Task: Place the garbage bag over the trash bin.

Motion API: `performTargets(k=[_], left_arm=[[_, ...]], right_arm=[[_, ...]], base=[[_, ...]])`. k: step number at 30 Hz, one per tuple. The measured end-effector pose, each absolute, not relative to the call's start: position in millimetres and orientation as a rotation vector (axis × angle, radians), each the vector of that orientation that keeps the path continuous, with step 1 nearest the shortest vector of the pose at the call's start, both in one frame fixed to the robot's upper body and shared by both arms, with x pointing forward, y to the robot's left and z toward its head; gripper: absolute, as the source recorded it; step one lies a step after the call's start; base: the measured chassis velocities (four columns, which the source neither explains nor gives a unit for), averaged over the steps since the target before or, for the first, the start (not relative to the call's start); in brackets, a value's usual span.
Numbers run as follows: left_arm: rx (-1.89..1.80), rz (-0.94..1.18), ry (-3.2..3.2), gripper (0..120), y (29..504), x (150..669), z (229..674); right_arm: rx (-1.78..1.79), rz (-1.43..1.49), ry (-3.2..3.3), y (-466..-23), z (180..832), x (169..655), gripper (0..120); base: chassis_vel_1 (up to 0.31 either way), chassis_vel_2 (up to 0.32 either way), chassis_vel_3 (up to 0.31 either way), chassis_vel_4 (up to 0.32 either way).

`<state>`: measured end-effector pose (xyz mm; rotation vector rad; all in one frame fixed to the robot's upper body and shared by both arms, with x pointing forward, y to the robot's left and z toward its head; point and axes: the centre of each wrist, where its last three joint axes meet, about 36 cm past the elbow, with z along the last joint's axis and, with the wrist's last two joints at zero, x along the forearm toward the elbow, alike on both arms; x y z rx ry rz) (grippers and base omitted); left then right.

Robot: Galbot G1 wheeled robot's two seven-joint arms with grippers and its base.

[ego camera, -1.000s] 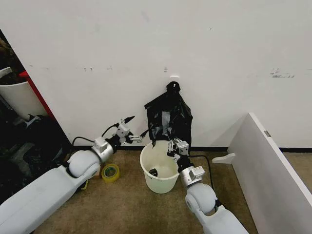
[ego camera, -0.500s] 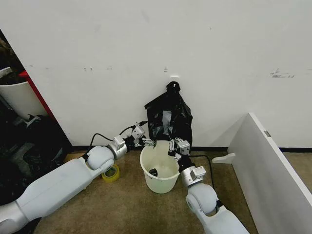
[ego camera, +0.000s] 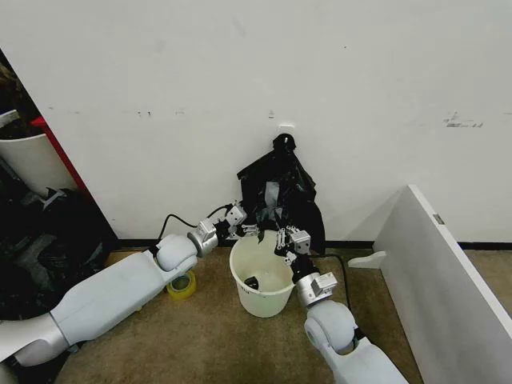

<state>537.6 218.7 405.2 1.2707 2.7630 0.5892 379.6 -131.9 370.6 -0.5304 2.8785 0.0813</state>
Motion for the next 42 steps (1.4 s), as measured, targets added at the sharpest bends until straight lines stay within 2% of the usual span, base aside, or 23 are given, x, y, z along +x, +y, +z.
performTargets(k=[3,9,14,15,16,17,20,24,25,27,32,37,42], left_arm=[[1.276,0.594,2.763,58,217,540,404],[1.28,0.609,2.79,32,210,550,396],[1.28,0.597,2.814,43,202,557,396],[1.279,0.6,2.817,42,201,558,396],[1.277,0.602,2.819,37,201,559,395],[1.277,0.602,2.819,37,201,559,395],[1.259,0.598,2.827,23,199,561,394],[1.252,0.594,2.829,20,199,561,394],[1.23,0.583,2.838,9,201,561,393],[1.213,0.569,2.846,0,203,559,391],[1.156,0.501,2.855,0,205,552,386],[0.986,0.195,2.878,0,208,519,401],[0.893,0.05,2.853,0,217,492,422]], right_arm=[[-0.531,0.082,2.88,-132,370,379,0],[-0.532,0.086,2.876,-133,375,377,0],[-0.534,0.091,2.875,-131,377,377,0],[-0.534,0.092,2.874,-131,377,377,0],[-0.534,0.093,2.874,-131,378,377,0],[-0.534,0.093,2.874,-131,378,377,0],[-0.533,0.094,2.874,-131,378,377,0],[-0.533,0.094,2.874,-131,378,376,0],[-0.53,0.093,2.876,-132,378,376,0],[-0.529,0.098,2.878,-132,378,376,0],[-0.525,0.109,2.882,-131,377,376,0],[-0.516,0.153,2.89,-133,379,367,0],[-0.519,0.202,2.895,-136,386,357,0]], base=[[0.0,0.0,0.0,0.0],[0.0,0.0,0.0,0.0],[0.0,0.0,0.0,0.0],[0.0,0.0,0.0,0.0],[0.0,0.0,0.0,0.0],[0.0,0.0,0.0,0.0],[0.0,0.0,0.0,0.0],[0.0,0.0,0.0,0.0],[0.0,0.0,0.0,0.0],[0.0,0.0,0.0,0.0],[0.0,0.0,0.0,0.0],[0.0,0.0,0.0,0.0],[0.0,0.0,0.0,0.0]])
